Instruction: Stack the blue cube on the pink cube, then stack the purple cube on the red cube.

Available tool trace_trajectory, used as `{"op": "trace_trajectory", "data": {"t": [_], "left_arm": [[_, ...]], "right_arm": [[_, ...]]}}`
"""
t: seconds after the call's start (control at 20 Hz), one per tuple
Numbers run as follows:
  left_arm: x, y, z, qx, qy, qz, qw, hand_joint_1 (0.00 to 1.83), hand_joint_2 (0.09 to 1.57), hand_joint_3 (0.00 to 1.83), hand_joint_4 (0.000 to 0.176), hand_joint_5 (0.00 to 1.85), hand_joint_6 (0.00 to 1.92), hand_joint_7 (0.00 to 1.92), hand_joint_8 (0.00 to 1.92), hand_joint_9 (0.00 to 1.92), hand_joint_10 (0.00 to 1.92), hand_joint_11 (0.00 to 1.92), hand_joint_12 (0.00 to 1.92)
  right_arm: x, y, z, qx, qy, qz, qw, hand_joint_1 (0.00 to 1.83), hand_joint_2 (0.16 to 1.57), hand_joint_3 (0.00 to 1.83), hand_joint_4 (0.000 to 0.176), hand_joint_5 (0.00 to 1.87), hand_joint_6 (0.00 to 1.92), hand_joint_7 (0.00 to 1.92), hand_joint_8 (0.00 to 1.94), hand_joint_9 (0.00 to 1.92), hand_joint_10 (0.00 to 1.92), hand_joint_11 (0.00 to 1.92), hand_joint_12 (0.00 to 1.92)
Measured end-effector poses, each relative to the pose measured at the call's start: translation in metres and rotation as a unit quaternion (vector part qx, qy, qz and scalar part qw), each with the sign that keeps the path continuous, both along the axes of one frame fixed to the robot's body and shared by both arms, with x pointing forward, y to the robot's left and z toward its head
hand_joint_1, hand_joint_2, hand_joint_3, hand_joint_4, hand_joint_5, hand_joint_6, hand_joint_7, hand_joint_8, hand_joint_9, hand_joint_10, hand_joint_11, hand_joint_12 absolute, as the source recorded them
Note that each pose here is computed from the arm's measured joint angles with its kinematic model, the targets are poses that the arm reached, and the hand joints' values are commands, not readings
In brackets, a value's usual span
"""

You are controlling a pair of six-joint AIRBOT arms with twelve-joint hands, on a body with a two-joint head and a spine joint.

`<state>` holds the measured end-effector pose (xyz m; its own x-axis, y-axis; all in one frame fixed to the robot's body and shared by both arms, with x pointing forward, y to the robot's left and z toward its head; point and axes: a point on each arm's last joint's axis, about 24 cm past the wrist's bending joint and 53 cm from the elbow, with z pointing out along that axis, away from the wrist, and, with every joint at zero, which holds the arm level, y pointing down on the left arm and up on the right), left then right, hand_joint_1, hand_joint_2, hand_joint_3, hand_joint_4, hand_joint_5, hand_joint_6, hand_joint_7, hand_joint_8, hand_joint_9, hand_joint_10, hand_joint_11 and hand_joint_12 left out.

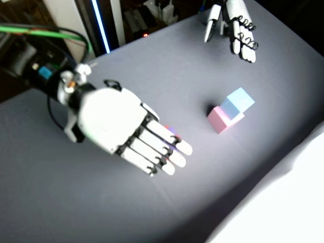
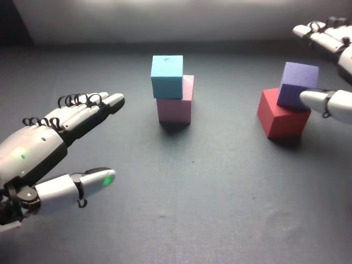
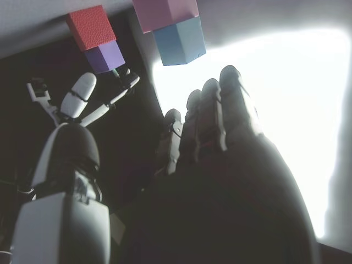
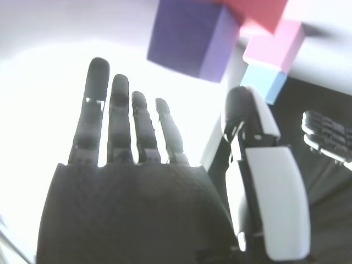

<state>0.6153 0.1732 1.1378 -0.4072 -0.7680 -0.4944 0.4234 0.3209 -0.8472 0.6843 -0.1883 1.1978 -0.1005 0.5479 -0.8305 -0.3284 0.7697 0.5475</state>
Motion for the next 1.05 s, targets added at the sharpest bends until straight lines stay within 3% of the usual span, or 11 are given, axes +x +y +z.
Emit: {"op": "trace_trajectory", "data": {"t": [0.05,0.15,0.2,0.3,0.4,0.45,0.55,0.7,0.85,1.0,1.05], "left_arm": [[0.0,0.0,0.001,-0.001,-0.001,0.001,1.0,0.52,1.3,0.0,0.127,0.0,0.0,0.0,0.0,0.0,0.0,0.0,0.0],[0.0,0.001,0.003,-0.004,-0.004,0.002,1.0,0.52,1.3,0.0,0.13,0.0,0.0,0.0,0.0,0.0,0.0,0.0,0.0],[-0.001,0.001,0.003,-0.005,-0.005,0.001,1.0,0.5,1.3,0.0,0.122,0.0,0.0,0.0,0.0,0.0,0.0,0.0,0.0],[-0.003,0.0,0.003,-0.009,-0.004,0.0,0.9999,0.46,1.3,0.0,0.121,0.0,0.0,0.0,0.0,0.0,0.0,0.0,0.0],[-0.004,0.0,0.007,-0.014,-0.011,0.0,0.9998,0.47,1.3,0.0,0.139,0.0,0.0,0.0,0.0,0.0,0.0,0.0,0.0],[-0.005,0.001,0.01,-0.016,-0.014,0.002,0.9998,0.51,1.3,0.0,0.13,0.0,0.0,0.0,0.0,0.0,0.0,0.0,0.0],[-0.007,0.002,0.018,-0.018,-0.027,0.002,0.9995,0.62,1.31,0.0,0.136,0.0,0.0,0.0,0.0,0.0,0.0,0.0,0.0],[-0.008,0.007,0.028,-0.018,-0.045,0.008,0.9988,0.65,1.3,0.0,0.146,0.0,0.0,0.0,0.0,0.0,0.0,0.0,0.0],[-0.007,0.015,0.04,-0.012,-0.067,0.019,0.9975,0.57,1.31,0.0,0.086,0.0,0.0,0.0,0.0,0.0,0.0,0.0,0.0],[-0.011,0.023,0.065,-0.018,-0.107,0.03,0.9937,0.55,1.31,0.0,0.128,0.0,0.0,0.0,0.0,0.0,0.0,0.0,0.0],[-0.015,0.026,0.076,-0.02,-0.125,0.033,0.9914,0.68,1.33,0.01,0.116,0.0,0.0,0.0,0.0,0.0,0.0,0.0,0.0]], "right_arm": [[-0.007,-0.003,0.004,0.001,-0.011,0.0,0.9999,0.43,1.38,0.0,0.075,0.0,0.0,0.0,0.0,0.0,0.03,0.0,0.77],[-0.026,-0.007,0.011,0.01,-0.031,0.008,0.9994,0.37,1.35,0.0,0.076,0.0,0.0,0.0,0.0,0.0,0.0,0.0,0.51],[-0.033,-0.01,0.013,0.014,-0.038,0.011,0.9991,0.35,1.36,0.0,0.065,0.0,0.0,0.0,0.0,0.0,0.0,0.0,0.73],[-0.051,-0.019,0.018,0.025,-0.055,0.008,0.9981,0.32,1.35,0.0,0.106,0.0,0.0,0.0,0.0,0.02,0.06,0.0,1.39],[-0.07,-0.032,0.025,0.03,-0.077,0.004,0.9966,0.28,1.32,0.0,0.147,0.0,0.0,0.0,0.0,0.0,0.23,0.0,1.46],[-0.078,-0.039,0.028,0.038,-0.087,-0.001,0.9955,0.27,1.33,0.0,0.148,0.0,0.0,0.0,0.0,0.0,0.09,0.0,1.23],[-0.089,-0.047,0.032,0.048,-0.101,-0.008,0.9937,0.21,1.39,0.01,0.084,0.0,0.0,0.0,0.0,0.0,0.0,0.0,0.11],[-0.107,-0.047,0.039,0.053,-0.122,0.0,0.9911,0.24,1.35,0.0,0.098,0.0,0.0,0.0,0.0,0.0,0.0,0.0,0.0],[-0.118,-0.043,0.052,0.056,-0.148,0.014,0.9872,0.29,1.37,0.0,0.129,0.0,0.0,0.0,0.0,0.0,0.0,0.0,0.0],[-0.123,-0.041,0.06,0.059,-0.161,0.02,0.9849,0.44,1.3,0.0,0.122,0.0,0.0,0.0,0.0,0.0,0.0,0.0,0.0],[-0.127,-0.039,0.065,0.056,-0.17,0.03,0.9834,0.42,1.27,0.0,0.152,0.0,0.0,0.0,0.0,0.0,0.0,0.0,0.0]]}}
